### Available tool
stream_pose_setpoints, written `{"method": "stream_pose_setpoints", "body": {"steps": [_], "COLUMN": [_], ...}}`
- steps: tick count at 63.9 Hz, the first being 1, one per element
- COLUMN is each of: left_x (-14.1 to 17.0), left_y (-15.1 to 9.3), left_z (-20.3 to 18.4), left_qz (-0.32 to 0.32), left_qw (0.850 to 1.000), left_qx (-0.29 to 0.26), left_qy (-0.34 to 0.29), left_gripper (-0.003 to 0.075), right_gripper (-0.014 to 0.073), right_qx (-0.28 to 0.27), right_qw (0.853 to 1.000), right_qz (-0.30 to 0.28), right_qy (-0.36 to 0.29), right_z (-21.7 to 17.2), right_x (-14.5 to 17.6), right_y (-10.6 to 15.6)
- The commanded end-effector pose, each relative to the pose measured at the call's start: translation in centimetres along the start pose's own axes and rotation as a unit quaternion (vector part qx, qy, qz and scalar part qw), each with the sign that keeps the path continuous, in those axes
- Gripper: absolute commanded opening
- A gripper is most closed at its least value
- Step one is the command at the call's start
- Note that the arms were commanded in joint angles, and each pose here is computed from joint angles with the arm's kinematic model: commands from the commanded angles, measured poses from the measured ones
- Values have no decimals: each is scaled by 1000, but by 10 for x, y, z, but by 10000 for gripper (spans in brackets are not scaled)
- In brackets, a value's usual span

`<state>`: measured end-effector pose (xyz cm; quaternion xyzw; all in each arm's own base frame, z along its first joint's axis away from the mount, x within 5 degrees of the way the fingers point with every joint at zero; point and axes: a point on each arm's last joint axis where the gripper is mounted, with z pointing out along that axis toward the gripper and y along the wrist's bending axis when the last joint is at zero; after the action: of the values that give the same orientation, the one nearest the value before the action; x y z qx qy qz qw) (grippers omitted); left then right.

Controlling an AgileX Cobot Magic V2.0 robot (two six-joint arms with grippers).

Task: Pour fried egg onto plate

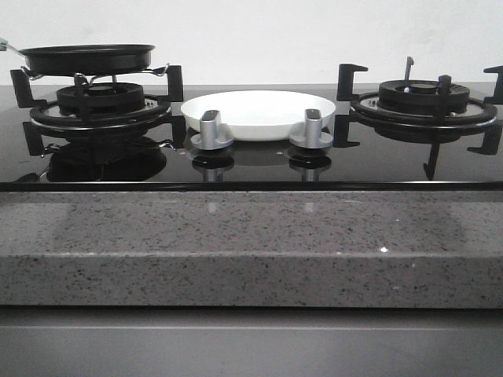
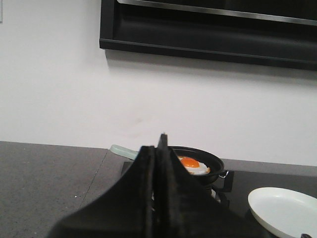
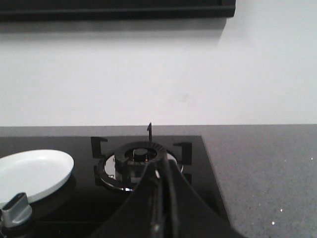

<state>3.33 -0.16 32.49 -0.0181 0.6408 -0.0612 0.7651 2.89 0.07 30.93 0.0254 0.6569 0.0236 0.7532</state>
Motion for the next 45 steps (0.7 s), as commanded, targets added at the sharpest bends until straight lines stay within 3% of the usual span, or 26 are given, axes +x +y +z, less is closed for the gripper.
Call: {"method": "stream_pose_setpoints", "body": {"steps": [1,16,26,45], "left_x": [-32,-55,-45,-27], "left_y": [-3,-6,-4,-2], "left_z": [9,45,66,91], "left_qz": [-4,-5,-4,-5], "left_qw": [1000,991,985,973], "left_qx": [-3,-18,-23,-29], "left_qy": [2,129,173,228], "left_gripper": [-20,-20,-20,-20], "right_gripper": [-69,-69,-69,-69], "right_qx": [1,3,7,12], "right_qw": [1000,998,989,972], "right_qz": [0,1,1,3], "right_qy": [-24,67,149,235], "right_z": [5,31,50,72], "right_x": [-38,-69,-56,-26], "right_y": [2,5,4,2]}}
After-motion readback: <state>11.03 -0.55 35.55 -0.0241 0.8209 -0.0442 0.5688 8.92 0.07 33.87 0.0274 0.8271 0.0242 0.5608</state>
